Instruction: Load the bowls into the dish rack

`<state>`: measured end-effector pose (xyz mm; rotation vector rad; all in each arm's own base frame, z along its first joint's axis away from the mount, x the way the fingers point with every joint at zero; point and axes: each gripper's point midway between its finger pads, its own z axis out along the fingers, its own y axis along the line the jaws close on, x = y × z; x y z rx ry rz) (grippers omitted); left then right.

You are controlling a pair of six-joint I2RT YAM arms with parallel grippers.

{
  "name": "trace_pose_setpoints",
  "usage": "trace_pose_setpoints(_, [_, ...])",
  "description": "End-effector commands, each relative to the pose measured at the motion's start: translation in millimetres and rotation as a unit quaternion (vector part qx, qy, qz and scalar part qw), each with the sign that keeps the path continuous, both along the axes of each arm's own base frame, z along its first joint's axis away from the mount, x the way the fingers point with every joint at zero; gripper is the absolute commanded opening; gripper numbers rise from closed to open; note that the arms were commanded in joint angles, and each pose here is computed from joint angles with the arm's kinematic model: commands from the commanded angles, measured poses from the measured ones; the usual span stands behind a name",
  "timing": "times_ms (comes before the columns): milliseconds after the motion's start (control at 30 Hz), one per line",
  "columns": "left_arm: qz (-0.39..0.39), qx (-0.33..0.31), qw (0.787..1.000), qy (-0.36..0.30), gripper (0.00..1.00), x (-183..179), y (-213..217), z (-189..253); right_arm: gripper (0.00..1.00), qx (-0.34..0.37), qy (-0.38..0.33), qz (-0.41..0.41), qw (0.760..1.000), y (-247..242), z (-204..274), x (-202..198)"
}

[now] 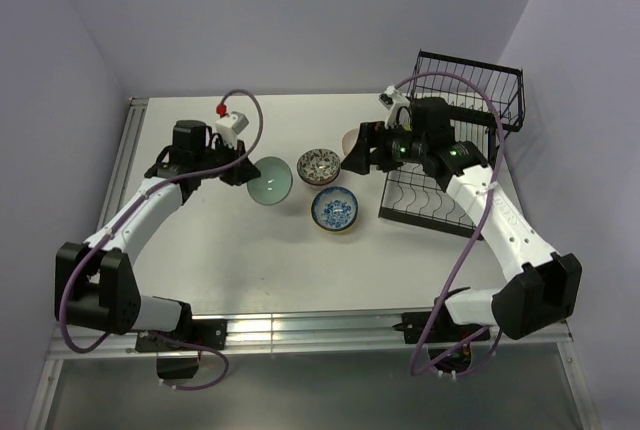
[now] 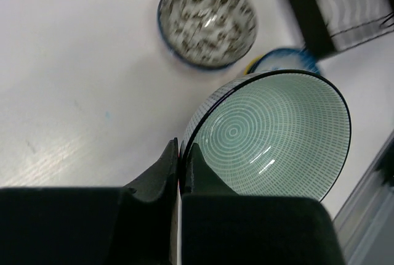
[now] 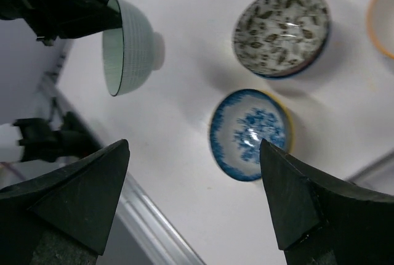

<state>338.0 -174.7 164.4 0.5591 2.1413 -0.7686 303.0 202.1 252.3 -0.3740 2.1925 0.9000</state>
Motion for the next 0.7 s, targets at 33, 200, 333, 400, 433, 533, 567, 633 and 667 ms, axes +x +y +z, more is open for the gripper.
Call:
trace_pose_setpoints(33, [-0.004, -0.133, 0.988, -0.072, 0.00, 10.8, -27.4, 99.7, 0.94, 0.127, 0.024, 0.062, 0.990, 41.7, 50.1, -8.4])
trace_pose_setpoints(200, [-0.003, -0.174, 0.983, -0.050, 0.00, 10.2, -35.6, 117.3, 0.98, 0.187, 0.045, 0.074, 0.978, 57.8, 70.5, -14.2])
trace_pose_setpoints(333, [-0.005, -0.202, 0.978, -0.049, 0.00, 9.1, -42.1, 126.4, 1.00, 0.211, 0.056, 0.080, 0.973, 69.3, 77.5, -19.2])
trace_pose_setpoints(400, [-0.004, -0.209, 0.977, -0.045, 0.00, 8.0, -45.5, 127.5, 1.00, 0.213, 0.071, 0.078, 0.971, 74.3, 74.2, -17.5])
trace_pose_setpoints(433, [-0.003, -0.210, 0.977, -0.043, 0.00, 7.9, -47.0, 126.5, 1.00, 0.215, 0.083, 0.077, 0.970, 78.1, 73.2, -19.0])
trace_pose_setpoints(533, [-0.005, -0.213, 0.976, -0.035, 0.00, 6.6, -52.5, 123.9, 1.00, 0.217, 0.095, 0.071, 0.969, 83.1, 70.0, -16.2])
trace_pose_setpoints(567, [-0.005, -0.213, 0.976, -0.036, 0.00, 6.5, -53.2, 125.0, 1.00, 0.217, 0.098, 0.073, 0.968, 86.1, 69.4, -17.6])
trace_pose_setpoints(633, [-0.007, -0.215, 0.976, -0.033, 0.00, 4.9, -56.9, 123.9, 1.00, 0.217, 0.108, 0.073, 0.967, 90.3, 65.7, -17.0])
trace_pose_setpoints(667, [-0.007, -0.214, 0.976, -0.032, 0.00, 5.1, -57.4, 124.0, 1.00, 0.215, 0.111, 0.077, 0.967, 93.8, 64.8, -18.8])
